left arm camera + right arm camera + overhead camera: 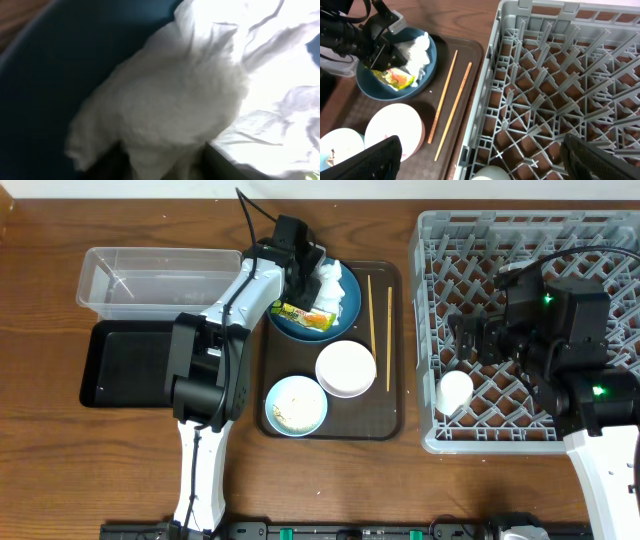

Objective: Sort waste into correct bins and load items into the dishwasher rack
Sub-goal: 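Grasp the white tissue on the blue plate with the left gripper, then carry the tissue left and drop it into the clear plastic bin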

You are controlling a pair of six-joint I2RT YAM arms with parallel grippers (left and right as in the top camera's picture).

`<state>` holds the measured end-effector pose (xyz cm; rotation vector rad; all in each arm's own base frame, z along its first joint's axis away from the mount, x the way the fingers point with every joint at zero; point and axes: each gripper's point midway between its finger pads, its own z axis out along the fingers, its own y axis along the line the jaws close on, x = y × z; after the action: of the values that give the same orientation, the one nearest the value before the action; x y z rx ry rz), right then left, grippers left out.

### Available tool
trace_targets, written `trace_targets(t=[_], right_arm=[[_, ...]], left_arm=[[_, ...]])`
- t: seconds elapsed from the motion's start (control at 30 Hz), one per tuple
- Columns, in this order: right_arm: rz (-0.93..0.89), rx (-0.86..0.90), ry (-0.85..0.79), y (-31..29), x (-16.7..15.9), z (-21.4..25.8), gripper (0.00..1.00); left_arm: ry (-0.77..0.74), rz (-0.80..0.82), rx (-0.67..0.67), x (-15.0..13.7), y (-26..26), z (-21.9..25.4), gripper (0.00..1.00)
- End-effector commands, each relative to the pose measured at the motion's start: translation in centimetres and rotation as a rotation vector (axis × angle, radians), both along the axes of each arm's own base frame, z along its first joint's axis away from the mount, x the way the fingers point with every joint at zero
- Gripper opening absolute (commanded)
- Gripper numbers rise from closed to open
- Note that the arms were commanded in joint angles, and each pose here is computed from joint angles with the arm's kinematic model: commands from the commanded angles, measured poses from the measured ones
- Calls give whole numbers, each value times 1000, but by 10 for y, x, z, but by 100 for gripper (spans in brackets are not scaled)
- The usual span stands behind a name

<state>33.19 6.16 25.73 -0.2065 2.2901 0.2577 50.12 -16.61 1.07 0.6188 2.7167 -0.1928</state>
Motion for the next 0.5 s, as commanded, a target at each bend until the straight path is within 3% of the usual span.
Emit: trace_targets(t=[0.0,0.1,0.27,0.47], right_arm=[[-15,19,-18,-3,2,10,99],[-15,20,-19,-3,3,10,99],[-15,20,-19,-3,3,10,99],[-16,19,-19,-3,3,10,99]], left_arm=[[-5,-7,-3,4,-4,-1,27],[-22,27,-22,7,-5,12,7],[-77,108,-74,13,-3,54,6],[-176,260,-154,14,30,137,6]])
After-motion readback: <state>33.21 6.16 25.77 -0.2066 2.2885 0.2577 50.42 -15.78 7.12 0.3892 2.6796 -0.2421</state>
